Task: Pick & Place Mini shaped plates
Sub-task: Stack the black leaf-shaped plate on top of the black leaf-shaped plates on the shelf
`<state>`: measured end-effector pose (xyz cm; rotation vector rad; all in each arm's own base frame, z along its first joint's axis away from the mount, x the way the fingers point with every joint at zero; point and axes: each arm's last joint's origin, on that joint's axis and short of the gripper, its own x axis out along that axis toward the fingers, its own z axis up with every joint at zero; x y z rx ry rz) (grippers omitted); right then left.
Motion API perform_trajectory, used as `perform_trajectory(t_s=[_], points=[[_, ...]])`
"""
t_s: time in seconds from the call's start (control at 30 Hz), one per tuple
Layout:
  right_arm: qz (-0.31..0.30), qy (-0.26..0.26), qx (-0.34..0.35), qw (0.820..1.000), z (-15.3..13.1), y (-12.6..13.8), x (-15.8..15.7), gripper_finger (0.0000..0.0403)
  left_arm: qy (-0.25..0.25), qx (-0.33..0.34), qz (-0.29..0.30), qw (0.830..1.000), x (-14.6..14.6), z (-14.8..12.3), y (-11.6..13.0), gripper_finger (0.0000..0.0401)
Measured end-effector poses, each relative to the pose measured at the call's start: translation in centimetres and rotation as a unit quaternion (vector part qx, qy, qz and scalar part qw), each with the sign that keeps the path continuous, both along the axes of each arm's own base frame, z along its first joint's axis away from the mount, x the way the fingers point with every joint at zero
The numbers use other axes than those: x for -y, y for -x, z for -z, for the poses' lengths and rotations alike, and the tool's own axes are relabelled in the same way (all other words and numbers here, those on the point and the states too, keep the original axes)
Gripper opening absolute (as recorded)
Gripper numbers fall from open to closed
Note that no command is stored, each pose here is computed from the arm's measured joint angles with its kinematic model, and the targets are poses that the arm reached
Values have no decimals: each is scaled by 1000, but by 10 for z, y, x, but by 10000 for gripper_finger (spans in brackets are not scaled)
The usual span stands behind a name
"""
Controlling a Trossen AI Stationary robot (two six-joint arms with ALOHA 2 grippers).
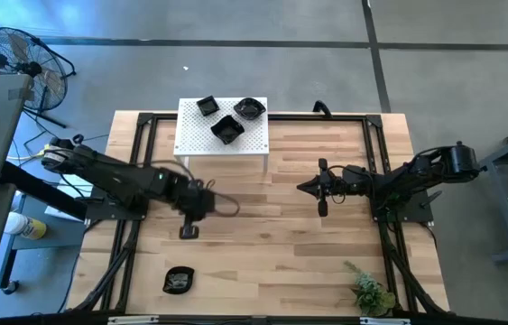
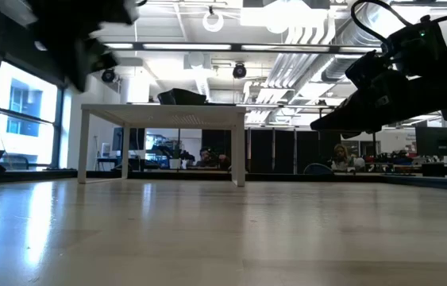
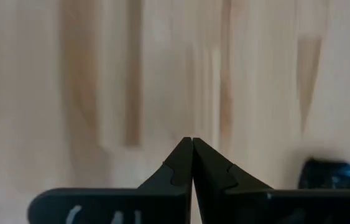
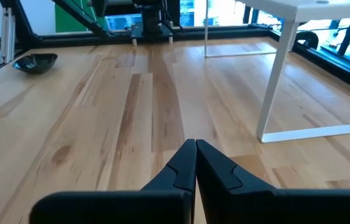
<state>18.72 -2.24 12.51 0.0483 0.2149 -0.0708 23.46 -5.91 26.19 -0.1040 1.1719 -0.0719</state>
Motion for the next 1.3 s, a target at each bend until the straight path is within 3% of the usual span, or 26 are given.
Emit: perform_trajectory(t_s=[0.23, 0.4, 0.67, 1.0, 1.13, 1.3], points=[[-3, -2, -9, 1000, 2, 0, 0, 5, 92, -46, 2, 995, 35, 39, 18, 0], [-3, -2, -9, 1000, 2, 0, 0, 5, 120, -91, -26, 988, 50, 50, 32, 1], [-3, -2, -9, 1000, 2, 0, 0, 5, 184, -195, -64, 961, 73, 71, 45, 13], [-3, -2, -9, 1000, 2, 0, 0, 2, 177, -237, -88, 951, 91, 100, 37, 113], [-3, -2, -9, 1000, 2, 0, 0, 6, 171, -255, -90, 947, 93, 110, 35, 118], [-3, -2, -9, 1000, 2, 0, 0, 2, 198, -240, -72, 948, 98, 112, 29, 100]])
